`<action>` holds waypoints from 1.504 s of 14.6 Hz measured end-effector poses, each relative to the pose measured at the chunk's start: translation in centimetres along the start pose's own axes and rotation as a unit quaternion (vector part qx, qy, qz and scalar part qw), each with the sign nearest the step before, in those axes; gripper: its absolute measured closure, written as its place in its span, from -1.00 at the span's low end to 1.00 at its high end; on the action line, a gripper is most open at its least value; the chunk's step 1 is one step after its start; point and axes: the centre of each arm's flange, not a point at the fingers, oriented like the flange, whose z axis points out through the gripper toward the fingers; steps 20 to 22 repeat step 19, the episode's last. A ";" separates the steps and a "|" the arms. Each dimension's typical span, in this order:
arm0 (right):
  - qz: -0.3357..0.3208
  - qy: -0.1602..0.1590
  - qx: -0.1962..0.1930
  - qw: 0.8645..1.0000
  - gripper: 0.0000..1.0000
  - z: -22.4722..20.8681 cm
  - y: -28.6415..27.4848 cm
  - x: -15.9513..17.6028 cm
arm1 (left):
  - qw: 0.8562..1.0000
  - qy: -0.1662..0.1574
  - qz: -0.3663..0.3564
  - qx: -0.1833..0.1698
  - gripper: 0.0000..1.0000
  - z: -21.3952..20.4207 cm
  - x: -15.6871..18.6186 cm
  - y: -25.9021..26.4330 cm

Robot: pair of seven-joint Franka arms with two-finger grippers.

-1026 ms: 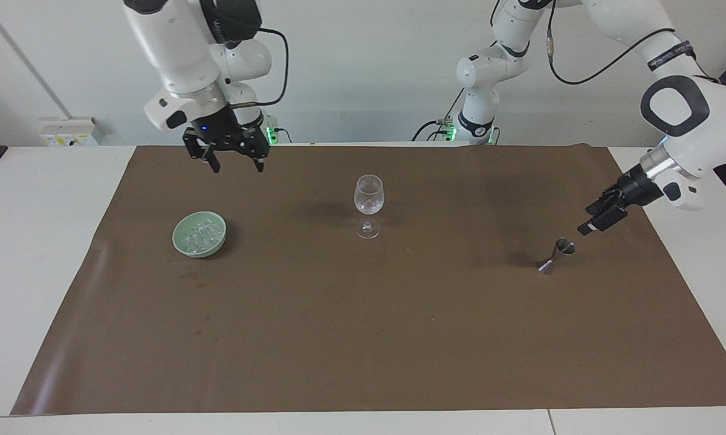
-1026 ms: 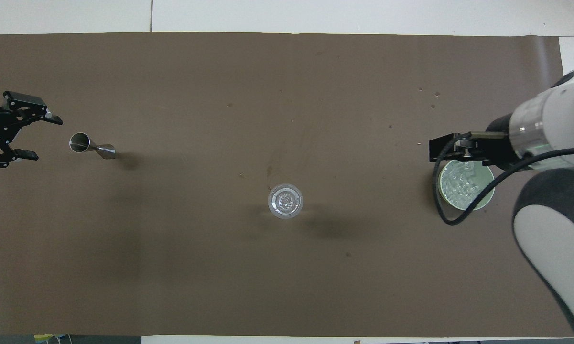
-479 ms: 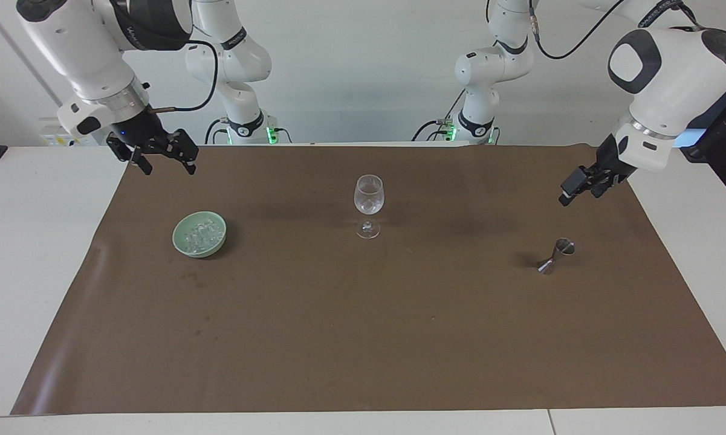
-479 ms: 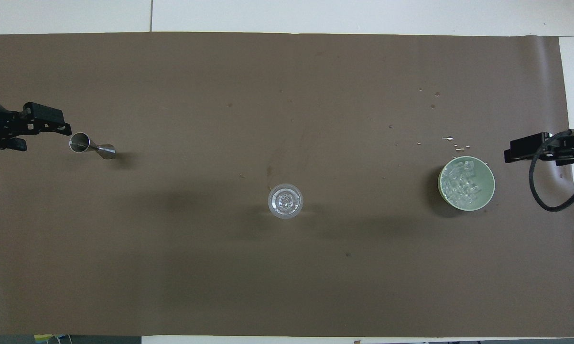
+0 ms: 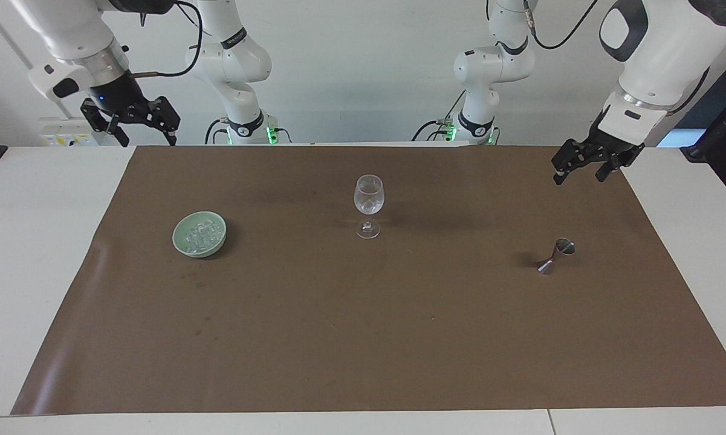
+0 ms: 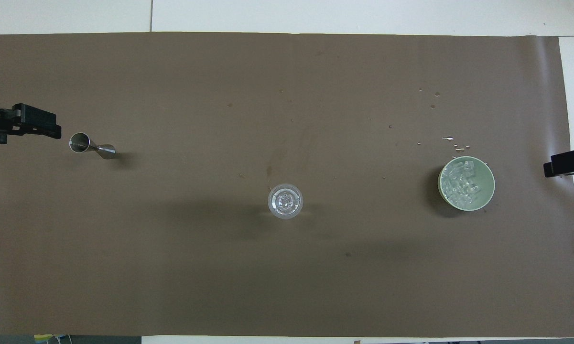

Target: Pour wine and add ice with both arms

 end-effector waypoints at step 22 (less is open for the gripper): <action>-0.009 -0.003 -0.008 1.000 -1.00 0.3 1.0 -0.2 | 0.998 -0.048 0.030 0.000 -1.00 0.4 -1.0 -0.5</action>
